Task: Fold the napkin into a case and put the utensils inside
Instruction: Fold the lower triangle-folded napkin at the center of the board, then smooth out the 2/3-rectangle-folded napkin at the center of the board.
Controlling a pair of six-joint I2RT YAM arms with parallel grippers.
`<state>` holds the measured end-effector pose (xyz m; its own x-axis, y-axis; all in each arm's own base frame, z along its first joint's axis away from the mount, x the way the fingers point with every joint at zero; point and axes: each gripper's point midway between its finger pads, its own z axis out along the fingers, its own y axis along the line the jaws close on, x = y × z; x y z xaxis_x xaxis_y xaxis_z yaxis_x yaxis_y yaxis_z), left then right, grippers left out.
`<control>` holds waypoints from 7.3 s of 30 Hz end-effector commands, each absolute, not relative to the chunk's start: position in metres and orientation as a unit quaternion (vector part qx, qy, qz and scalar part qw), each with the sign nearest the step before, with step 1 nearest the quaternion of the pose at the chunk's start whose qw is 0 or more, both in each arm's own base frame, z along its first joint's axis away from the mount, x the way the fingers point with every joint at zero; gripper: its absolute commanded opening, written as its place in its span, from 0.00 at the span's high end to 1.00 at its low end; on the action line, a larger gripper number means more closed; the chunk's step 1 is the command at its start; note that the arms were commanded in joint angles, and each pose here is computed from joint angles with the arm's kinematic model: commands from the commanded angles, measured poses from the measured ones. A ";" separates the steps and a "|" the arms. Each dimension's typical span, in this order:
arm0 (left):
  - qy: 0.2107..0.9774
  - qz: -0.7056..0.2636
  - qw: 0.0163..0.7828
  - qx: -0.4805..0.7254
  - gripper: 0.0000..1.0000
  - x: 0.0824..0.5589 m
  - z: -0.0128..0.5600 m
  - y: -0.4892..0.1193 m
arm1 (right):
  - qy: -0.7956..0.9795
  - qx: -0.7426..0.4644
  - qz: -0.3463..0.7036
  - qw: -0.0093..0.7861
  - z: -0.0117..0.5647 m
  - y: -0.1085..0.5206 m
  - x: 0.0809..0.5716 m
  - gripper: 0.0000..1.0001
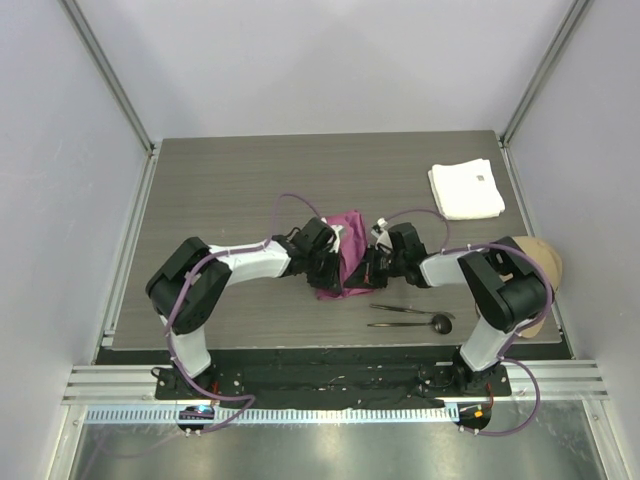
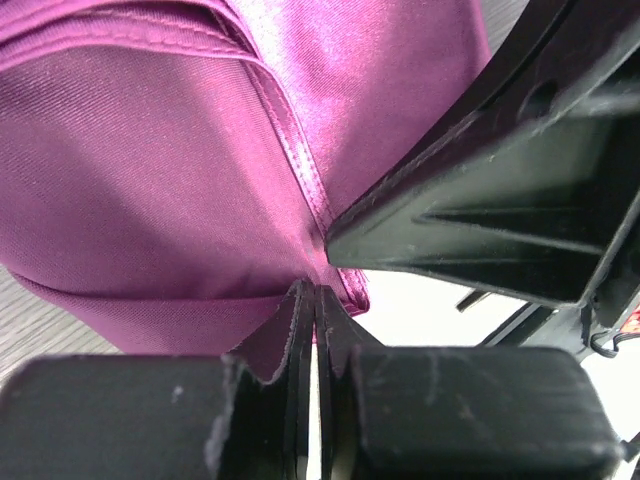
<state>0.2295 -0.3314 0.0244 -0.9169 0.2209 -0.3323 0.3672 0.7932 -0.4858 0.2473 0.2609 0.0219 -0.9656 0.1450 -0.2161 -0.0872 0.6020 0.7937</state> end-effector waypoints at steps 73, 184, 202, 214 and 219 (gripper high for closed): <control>0.868 -0.421 0.212 -0.156 1.00 0.433 0.103 -0.307 | 0.892 -0.001 0.435 0.127 -0.005 0.259 0.253 0.99; 0.922 -0.196 0.319 0.096 1.00 0.426 0.063 -0.396 | 0.886 0.063 0.405 0.216 0.040 0.205 0.329 0.99; 0.929 -0.144 0.324 0.104 1.00 0.455 0.036 -0.377 | 0.891 0.085 0.372 0.245 0.028 0.204 0.380 0.99; 0.909 -0.213 0.346 0.093 1.00 0.458 0.065 -0.398 | 0.896 0.085 0.369 0.230 0.015 0.203 0.375 0.99; 0.903 -0.232 0.352 0.080 1.00 0.465 0.070 -0.404 | 0.897 0.083 0.370 0.226 0.013 0.204 0.375 0.99</control>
<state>0.4506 -0.3913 0.0374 -0.7807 0.0541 -0.6225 0.2973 0.9084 -0.2940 0.3680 0.2081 0.0199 -0.8883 0.3194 -0.3299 -0.0202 0.6906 0.7230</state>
